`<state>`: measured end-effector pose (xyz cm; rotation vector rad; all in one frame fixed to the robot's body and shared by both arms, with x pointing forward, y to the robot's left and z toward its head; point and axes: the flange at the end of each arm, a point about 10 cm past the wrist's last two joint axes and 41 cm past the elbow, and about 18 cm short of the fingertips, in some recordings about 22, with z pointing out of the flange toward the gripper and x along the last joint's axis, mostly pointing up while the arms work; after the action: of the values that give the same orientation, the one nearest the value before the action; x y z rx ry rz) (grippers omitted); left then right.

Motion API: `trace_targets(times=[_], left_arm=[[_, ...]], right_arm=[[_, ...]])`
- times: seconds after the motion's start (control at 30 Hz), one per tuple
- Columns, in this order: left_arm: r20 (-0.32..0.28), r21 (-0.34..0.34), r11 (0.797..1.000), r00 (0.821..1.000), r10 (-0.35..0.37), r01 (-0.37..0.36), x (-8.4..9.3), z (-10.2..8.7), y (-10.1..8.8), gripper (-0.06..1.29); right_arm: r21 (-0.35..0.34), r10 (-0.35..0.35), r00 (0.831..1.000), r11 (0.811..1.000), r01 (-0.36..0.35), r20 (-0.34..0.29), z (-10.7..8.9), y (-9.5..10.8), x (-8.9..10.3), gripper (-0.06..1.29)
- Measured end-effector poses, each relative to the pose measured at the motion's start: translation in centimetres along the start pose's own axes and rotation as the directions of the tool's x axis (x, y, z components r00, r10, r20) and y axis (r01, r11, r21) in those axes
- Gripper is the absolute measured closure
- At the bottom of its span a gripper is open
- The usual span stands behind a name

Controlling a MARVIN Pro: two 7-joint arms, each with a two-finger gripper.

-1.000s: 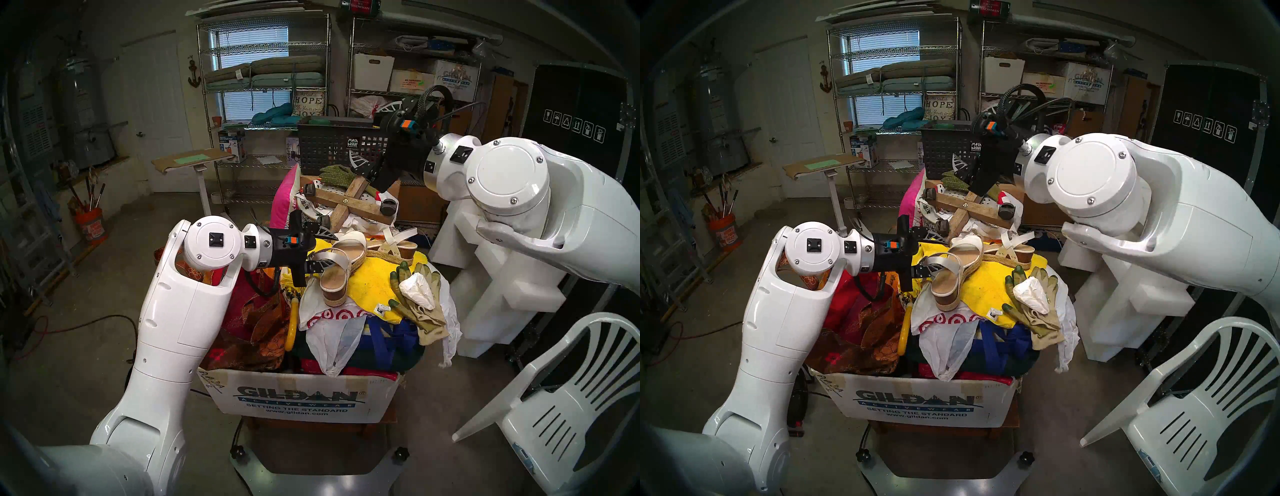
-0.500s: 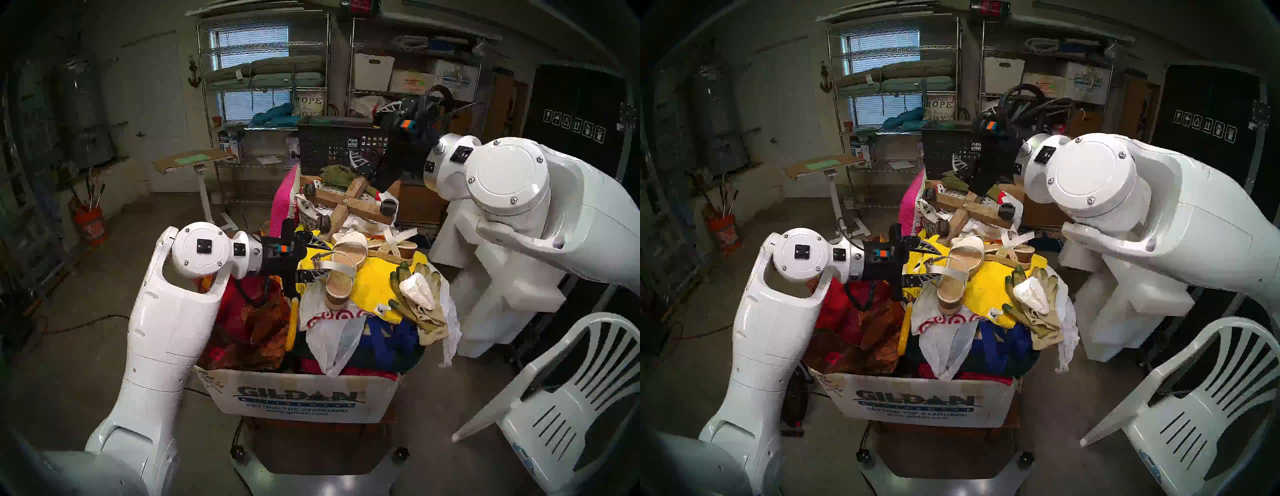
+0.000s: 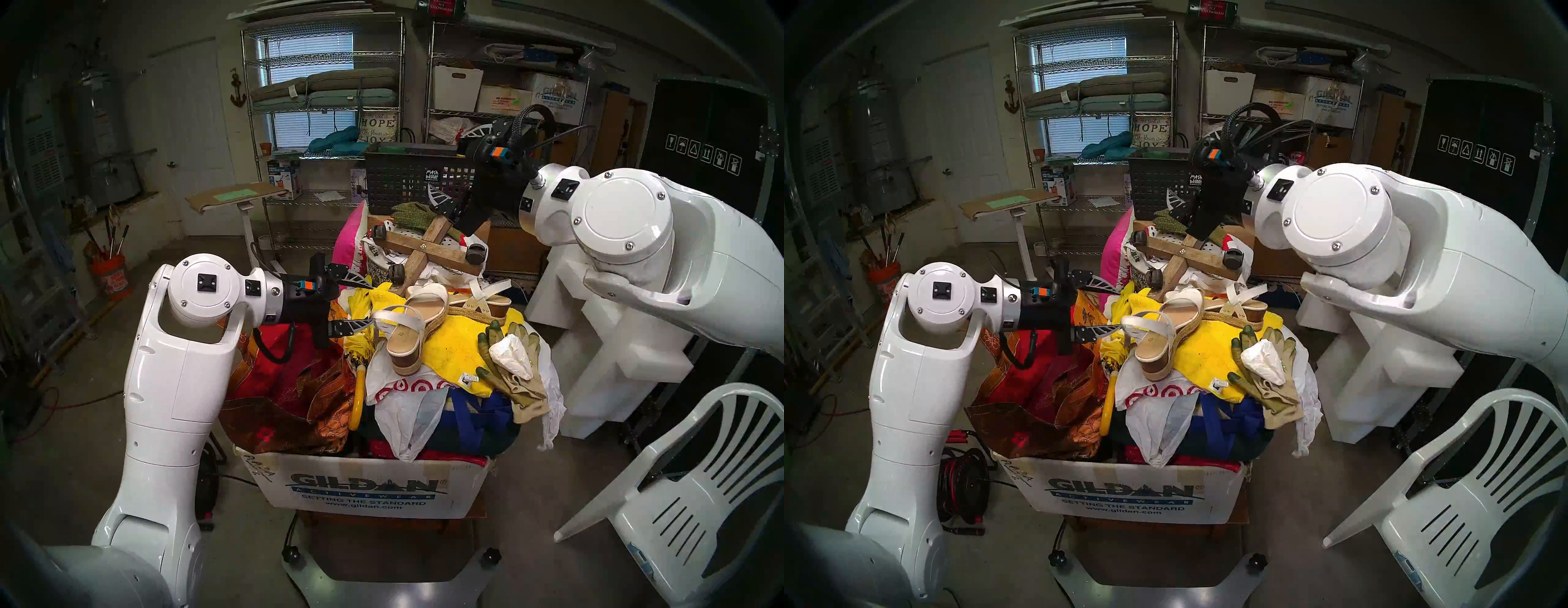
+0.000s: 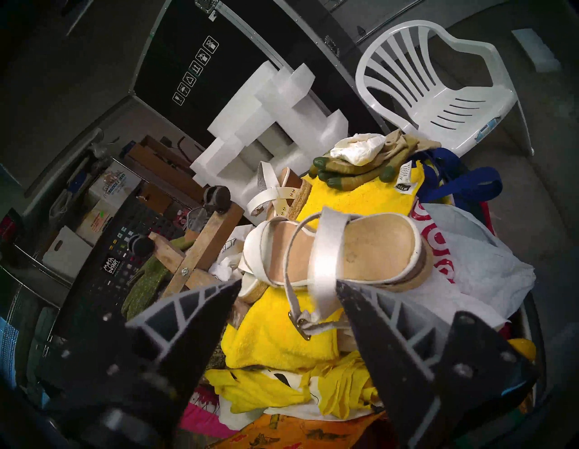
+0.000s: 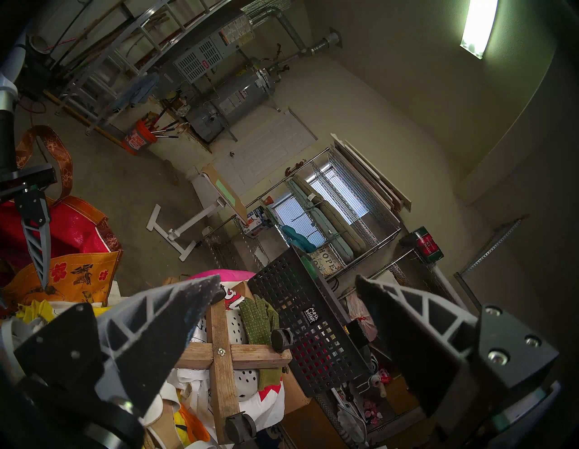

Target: Unbuckle a shoe

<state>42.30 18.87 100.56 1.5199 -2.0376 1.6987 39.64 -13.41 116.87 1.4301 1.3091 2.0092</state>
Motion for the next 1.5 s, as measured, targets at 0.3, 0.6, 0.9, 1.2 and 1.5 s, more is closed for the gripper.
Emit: trace_targets(times=[0.3,0.6,0.9,1.2,1.5], left_arm=[[-0.038,-0.053,0.998,0.999,-0.015,0.013,1.7,1.3,2.0,0.41],[-0.01,0.008,0.999,0.999,-0.051,0.051,1.2,0.6,1.3,0.41],[0.011,0.081,0.994,0.997,-0.079,0.078,0.6,-1.1,-0.4,0.42],[0.023,0.161,0.977,0.989,-0.143,0.138,-0.4,-2.3,-0.1,0.46],[0.024,0.184,0.966,0.982,-0.188,0.18,-1.0,-2.3,1.0,0.78]], right_arm=[[0.0,0.0,1.0,1.0,0.0,0.0,0.0,0.0,0.0,0.03],[0.0,0.0,1.0,1.0,0.0,0.0,0.0,0.0,0.0,0.03],[0.0,0.0,1.0,1.0,0.0,0.0,0.0,0.0,0.0,0.03],[0.0,0.0,1.0,1.0,0.0,0.0,0.0,0.0,0.0,0.03],[0.025,0.012,1.0,1.0,-0.012,0.008,0.3,0.0,-0.3,0.03]])
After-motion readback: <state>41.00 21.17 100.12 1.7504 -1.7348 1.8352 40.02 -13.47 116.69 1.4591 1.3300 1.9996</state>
